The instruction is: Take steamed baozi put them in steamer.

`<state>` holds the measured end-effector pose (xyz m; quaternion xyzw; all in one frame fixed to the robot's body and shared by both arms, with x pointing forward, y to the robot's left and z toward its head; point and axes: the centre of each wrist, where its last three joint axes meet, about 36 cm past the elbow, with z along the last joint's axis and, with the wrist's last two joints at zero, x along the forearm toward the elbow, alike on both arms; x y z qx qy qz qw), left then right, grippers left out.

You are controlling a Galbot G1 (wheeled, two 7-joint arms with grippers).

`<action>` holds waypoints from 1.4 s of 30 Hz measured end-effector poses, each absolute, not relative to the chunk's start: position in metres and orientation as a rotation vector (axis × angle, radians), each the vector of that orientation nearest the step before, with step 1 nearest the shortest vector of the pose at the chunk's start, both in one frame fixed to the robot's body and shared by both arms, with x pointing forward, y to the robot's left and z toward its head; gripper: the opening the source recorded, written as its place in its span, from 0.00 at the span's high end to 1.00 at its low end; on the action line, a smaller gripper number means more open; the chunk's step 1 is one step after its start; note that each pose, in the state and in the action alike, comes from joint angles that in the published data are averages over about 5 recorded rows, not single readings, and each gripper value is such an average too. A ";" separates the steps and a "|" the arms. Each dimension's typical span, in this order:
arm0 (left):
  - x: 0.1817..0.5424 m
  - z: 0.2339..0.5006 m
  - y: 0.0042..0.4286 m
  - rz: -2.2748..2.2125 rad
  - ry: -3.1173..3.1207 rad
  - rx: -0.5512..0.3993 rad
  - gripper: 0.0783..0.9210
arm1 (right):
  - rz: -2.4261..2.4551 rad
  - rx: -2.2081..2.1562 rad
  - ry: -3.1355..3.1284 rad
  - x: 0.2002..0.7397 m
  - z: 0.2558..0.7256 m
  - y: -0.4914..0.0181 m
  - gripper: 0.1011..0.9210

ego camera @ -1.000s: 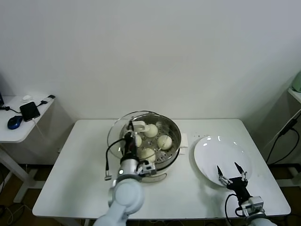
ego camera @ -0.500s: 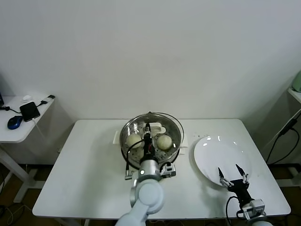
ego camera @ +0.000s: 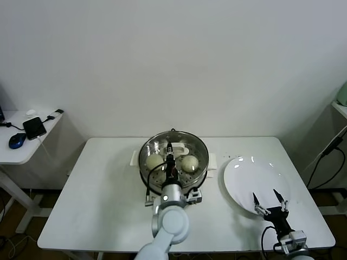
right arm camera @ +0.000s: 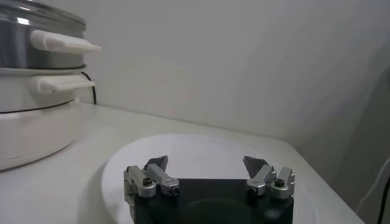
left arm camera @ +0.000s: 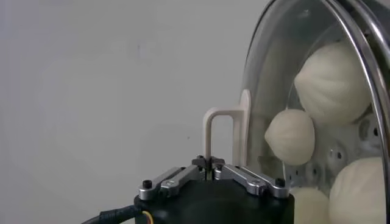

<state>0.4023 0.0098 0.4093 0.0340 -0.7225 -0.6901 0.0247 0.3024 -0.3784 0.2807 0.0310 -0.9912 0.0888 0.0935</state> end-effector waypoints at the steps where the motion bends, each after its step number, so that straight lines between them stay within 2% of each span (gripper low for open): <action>1: 0.402 0.409 0.010 -2.135 -2.233 0.106 0.94 | 0.264 0.093 -2.942 0.302 0.281 -0.378 0.12; 17: 0.401 0.401 0.019 -2.168 -2.192 0.121 0.94 | 0.284 0.108 -2.958 0.301 0.280 -0.373 0.12; 20: 0.400 0.401 0.020 -2.165 -2.193 0.114 0.90 | 0.284 0.114 -2.956 0.301 0.281 -0.372 0.12; 34: 0.373 0.429 0.025 -2.022 -2.362 -0.009 0.43 | 0.241 0.073 -2.966 0.302 0.288 -0.364 0.12; 42: 0.353 0.446 0.057 -1.751 -2.634 -0.120 0.17 | 0.204 0.056 -2.986 0.302 0.290 -0.357 0.12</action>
